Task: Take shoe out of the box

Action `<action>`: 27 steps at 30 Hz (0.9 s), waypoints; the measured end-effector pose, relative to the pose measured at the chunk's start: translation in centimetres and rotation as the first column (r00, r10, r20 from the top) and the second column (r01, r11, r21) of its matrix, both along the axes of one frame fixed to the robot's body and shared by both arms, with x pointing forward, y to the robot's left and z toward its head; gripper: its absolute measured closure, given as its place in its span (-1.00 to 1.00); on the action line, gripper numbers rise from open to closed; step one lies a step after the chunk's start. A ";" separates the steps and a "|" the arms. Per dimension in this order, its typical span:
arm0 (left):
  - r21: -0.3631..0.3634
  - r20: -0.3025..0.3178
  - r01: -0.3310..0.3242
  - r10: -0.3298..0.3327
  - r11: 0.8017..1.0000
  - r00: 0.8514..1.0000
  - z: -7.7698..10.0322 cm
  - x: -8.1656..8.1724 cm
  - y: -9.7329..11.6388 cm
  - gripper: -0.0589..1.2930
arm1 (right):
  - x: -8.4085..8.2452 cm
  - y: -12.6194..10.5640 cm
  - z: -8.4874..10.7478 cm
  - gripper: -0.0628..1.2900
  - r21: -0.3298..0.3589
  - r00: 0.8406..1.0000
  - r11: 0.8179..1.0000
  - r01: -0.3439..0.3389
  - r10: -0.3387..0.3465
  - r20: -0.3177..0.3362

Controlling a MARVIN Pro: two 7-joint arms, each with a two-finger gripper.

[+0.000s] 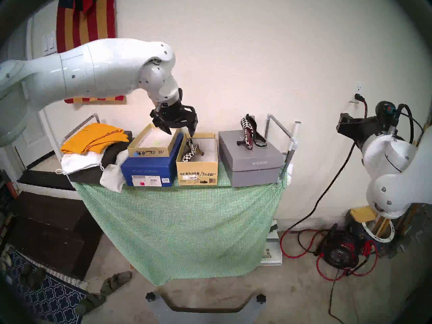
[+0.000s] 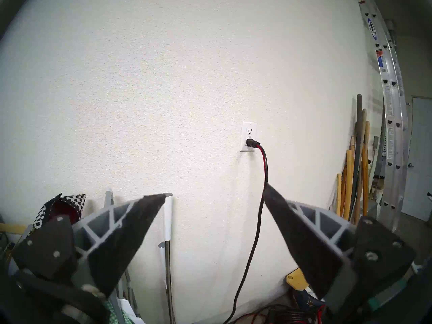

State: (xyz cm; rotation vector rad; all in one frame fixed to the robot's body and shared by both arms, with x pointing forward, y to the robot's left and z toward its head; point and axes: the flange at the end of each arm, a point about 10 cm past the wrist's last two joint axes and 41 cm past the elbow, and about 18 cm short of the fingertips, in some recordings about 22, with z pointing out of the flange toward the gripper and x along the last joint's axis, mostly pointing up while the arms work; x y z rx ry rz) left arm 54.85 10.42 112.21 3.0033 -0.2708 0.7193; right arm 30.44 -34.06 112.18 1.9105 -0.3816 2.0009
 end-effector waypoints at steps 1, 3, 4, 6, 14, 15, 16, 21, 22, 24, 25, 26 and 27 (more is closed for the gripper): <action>0.001 -0.005 -0.001 0.001 1.000 1.000 -0.2 0.1 -0.1 -0.88 | 0.0 0.0 0.0 -0.87 0.000 1.000 1.000 -0.001 0.001 0.001; 0.004 -0.023 -0.006 0.006 1.000 1.000 -0.8 0.4 -0.3 -0.88 | 0.0 0.0 0.0 -0.87 0.002 1.000 1.000 -0.004 0.004 0.003; 0.004 -0.034 -0.007 0.007 1.000 0.999 -1.1 0.6 -0.5 -0.88 | 0.0 -0.1 0.0 -0.87 0.002 1.000 1.000 -0.006 0.006 0.004; 0.003 -0.048 -0.009 0.009 1.000 0.999 -1.5 0.8 -0.7 -0.88 | 0.0 -0.1 0.0 -0.87 0.003 1.000 1.000 -0.009 0.009 0.007; -0.023 -0.102 -0.009 0.006 1.000 0.995 -2.4 1.8 -2.0 -0.88 | -0.1 -0.2 -0.1 -0.87 0.007 1.000 1.000 -0.023 0.023 0.017; -0.026 -0.105 -0.009 0.006 1.000 0.994 -2.5 1.9 -2.1 -0.88 | -0.1 -0.2 -0.1 -0.87 0.007 1.000 1.000 -0.024 0.024 0.017; -0.031 -0.111 -0.010 0.006 0.999 0.994 -2.6 2.0 -2.3 -0.88 | -0.1 -0.2 -0.1 -0.87 0.008 0.999 1.000 -0.026 0.026 0.019; -0.066 -0.126 -0.024 0.016 0.997 0.992 -2.7 2.8 -2.8 -0.88 | -0.1 -0.3 -0.2 -0.87 0.010 0.999 0.999 -0.035 0.035 0.025; -0.072 -0.127 -0.027 0.018 0.997 0.992 -2.7 2.9 -2.8 -0.88 | -0.2 -0.3 -0.2 -0.87 0.010 0.999 0.999 -0.036 0.036 0.026; -0.088 -0.128 -0.038 0.026 0.995 0.991 -2.6 3.2 -3.0 -0.88 | -0.2 -0.3 -0.2 -0.87 0.011 0.999 0.999 -0.040 0.040 0.029; -0.093 -0.129 -0.042 0.030 0.995 0.991 -2.7 3.3 -3.0 -0.88 | -0.2 -0.3 -0.2 -0.87 0.012 0.999 0.999 -0.042 0.041 0.030; -0.097 -0.130 -0.046 0.033 0.994 0.991 -2.7 3.4 -3.1 -0.88 | -0.2 -0.3 -0.2 -0.87 0.012 0.999 0.999 -0.043 0.043 0.031; -0.099 -0.131 -0.048 0.035 0.994 0.991 -2.8 3.5 -3.1 -0.88 | -0.2 -0.3 -0.2 -0.87 0.012 0.999 0.999 -0.044 0.044 0.032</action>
